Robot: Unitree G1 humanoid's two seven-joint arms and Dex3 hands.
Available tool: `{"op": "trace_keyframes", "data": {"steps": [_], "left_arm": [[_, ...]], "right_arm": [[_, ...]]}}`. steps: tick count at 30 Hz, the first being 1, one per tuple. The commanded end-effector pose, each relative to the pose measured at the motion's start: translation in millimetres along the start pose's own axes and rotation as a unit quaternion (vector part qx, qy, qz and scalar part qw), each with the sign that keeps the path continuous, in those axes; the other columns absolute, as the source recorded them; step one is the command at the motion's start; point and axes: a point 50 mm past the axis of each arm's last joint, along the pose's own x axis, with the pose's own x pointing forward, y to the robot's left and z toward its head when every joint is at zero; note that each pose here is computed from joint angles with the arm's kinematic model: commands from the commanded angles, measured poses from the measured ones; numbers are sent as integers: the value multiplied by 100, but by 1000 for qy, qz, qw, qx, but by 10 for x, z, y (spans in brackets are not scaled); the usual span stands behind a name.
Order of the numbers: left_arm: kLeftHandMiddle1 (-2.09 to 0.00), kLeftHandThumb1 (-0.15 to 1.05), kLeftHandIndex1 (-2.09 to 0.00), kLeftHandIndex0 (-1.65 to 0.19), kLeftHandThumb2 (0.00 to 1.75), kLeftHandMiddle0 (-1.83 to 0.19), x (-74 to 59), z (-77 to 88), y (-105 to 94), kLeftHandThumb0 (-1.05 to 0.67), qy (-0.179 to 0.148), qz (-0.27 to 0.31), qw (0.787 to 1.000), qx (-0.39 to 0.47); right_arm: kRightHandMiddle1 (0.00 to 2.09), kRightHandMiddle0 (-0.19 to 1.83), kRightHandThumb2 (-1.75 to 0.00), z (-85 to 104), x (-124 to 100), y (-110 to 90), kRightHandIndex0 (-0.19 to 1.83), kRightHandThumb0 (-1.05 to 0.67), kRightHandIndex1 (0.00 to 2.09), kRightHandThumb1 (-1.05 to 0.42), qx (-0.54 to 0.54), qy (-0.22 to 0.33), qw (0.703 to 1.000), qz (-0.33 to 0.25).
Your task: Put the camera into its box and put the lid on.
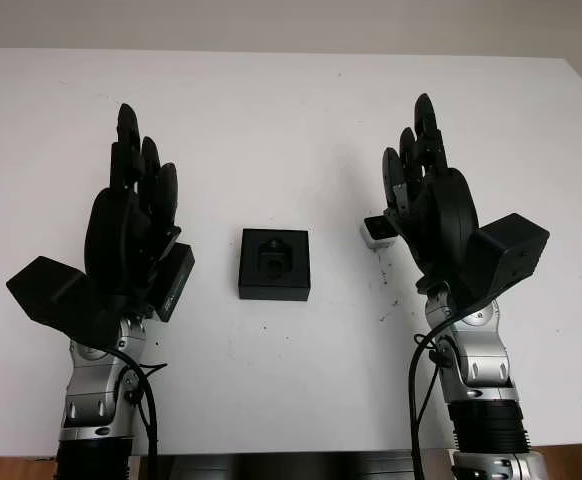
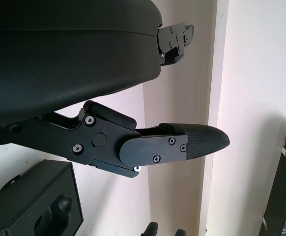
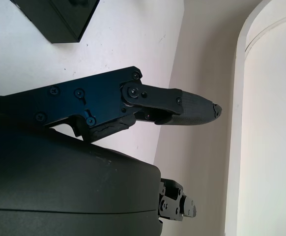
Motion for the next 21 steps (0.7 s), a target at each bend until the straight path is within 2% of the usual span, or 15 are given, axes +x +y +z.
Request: {"op": "trace_keyframes", "data": {"steps": [1,9,13,16,18,21], "left_arm": [[0,105,0,19,48,19,13,20,3,-74,-6,-2,1000,-1],[0,105,0,19,50,19,10,7,26,-72,-3,-3,1000,4],[0,105,0,19,50,19,-36,4,46,-73,-1,-3,1000,9],[0,105,0,19,50,19,-47,12,54,-73,-1,-5,1000,12],[0,105,0,19,52,19,-40,24,51,-73,0,-7,1000,14],[0,105,0,19,52,19,-31,30,51,-73,0,-7,1000,13]], "right_arm": [[5,-14,-53,-16,-3,3,-15,-66,5,-105,2,3,1000,0],[5,-14,-50,-37,-1,48,-16,-67,5,-105,12,6,1000,8],[8,-8,-35,-12,-6,-19,-10,-67,8,-105,2,3,1000,6],[16,6,-11,97,65,-183,7,-66,15,-99,-47,-12,999,14],[26,15,-6,213,151,-302,18,-62,20,-92,-88,-18,995,32],[49,13,-5,431,313,-441,28,-58,24,-84,-182,-14,981,66]]}}
